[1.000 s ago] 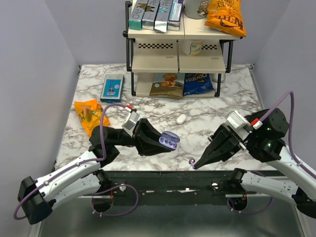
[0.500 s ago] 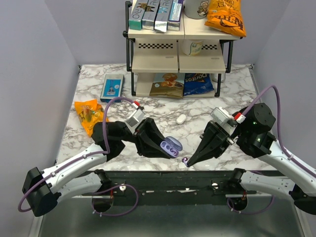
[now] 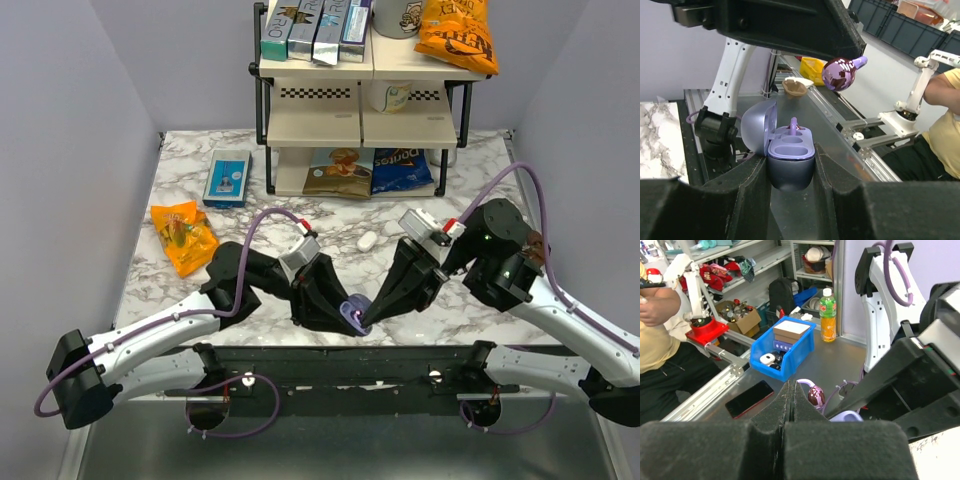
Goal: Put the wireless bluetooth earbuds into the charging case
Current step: Place the earbud in the charging case.
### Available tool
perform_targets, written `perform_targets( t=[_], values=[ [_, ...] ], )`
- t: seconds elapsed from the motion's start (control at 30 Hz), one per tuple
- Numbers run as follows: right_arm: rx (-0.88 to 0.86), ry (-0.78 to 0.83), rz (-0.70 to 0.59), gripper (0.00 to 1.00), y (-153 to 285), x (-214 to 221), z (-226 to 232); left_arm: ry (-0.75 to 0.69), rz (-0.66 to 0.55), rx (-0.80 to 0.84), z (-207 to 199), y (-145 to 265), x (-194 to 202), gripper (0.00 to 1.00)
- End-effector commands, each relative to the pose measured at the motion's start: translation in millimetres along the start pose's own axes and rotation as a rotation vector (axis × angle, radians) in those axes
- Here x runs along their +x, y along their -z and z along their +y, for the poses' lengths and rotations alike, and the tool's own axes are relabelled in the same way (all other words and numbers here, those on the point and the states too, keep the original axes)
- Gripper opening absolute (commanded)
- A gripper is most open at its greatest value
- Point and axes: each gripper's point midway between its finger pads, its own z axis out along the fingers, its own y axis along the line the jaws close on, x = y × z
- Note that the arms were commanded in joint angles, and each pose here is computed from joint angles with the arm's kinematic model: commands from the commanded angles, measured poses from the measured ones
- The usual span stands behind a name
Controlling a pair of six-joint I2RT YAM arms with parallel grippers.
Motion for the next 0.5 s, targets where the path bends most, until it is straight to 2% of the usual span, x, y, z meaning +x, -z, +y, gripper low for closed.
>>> perform_targets(
  t=[0.0, 0.47],
  values=[
    [-0.004, 0.009, 0.008, 0.01, -1.5, -0.2, -2.1, -0.064, 0.021, 0.038, -7.9, -7.3, -2.9, 0.00],
    [0.008, -0.035, 0.033, 0.01, -1.0, 15.1, -8.2, -0.107, 0.013, 0.041, -11.5, -11.0, -6.5, 0.00]
  ],
)
